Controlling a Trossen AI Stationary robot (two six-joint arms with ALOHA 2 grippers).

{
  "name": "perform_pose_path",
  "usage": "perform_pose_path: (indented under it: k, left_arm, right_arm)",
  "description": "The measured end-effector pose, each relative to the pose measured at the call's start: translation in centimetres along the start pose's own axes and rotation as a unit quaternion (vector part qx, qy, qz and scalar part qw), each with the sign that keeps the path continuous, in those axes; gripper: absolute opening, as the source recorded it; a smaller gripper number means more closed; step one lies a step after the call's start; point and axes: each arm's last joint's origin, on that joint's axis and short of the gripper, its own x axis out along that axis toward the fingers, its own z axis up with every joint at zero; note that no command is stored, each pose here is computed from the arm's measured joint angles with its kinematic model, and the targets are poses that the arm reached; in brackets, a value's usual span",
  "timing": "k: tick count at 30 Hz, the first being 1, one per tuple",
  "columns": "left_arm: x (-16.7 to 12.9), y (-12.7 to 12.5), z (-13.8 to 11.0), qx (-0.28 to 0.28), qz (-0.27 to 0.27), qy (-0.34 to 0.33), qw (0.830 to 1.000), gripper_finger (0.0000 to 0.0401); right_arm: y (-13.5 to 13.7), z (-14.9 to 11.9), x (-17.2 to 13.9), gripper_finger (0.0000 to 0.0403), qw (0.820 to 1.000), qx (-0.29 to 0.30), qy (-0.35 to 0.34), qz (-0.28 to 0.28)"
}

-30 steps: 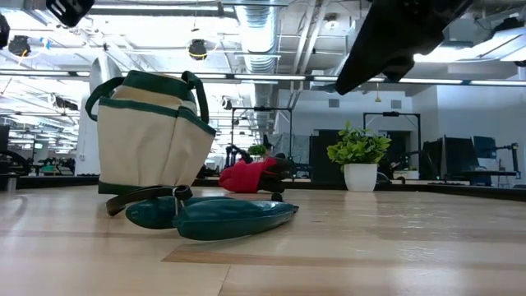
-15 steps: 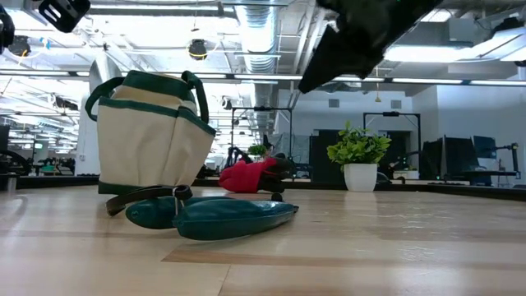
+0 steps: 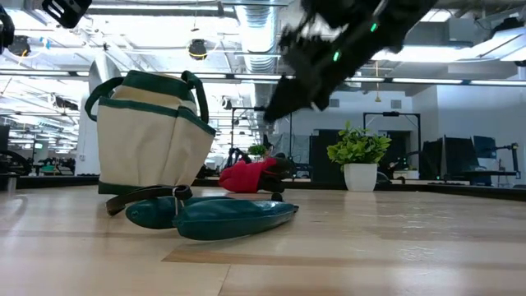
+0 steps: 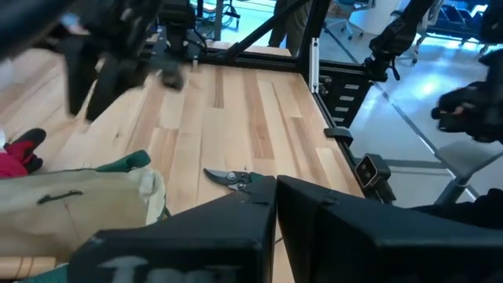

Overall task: Pick & Place Garden tools in Gardening bag
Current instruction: Put the red gloves into the green gardening bag

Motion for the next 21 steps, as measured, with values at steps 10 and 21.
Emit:
perform_pose_path:
  k: [10,21]
  left_arm:
    - [-0.1,0.0,0.1,0.008,-0.002,-0.003,1.000,0.0001]
    - [-0.1,0.0,0.2,0.006,-0.004,-0.006,1.000,0.0001]
  right_arm:
    - [-2.9,-2.4,4.0,0.0185,0.993,-0.010,0.049,-0.102]
    - [-4.4,-1.6,5.7,0.0170,0.986,0.000,0.048,-0.157]
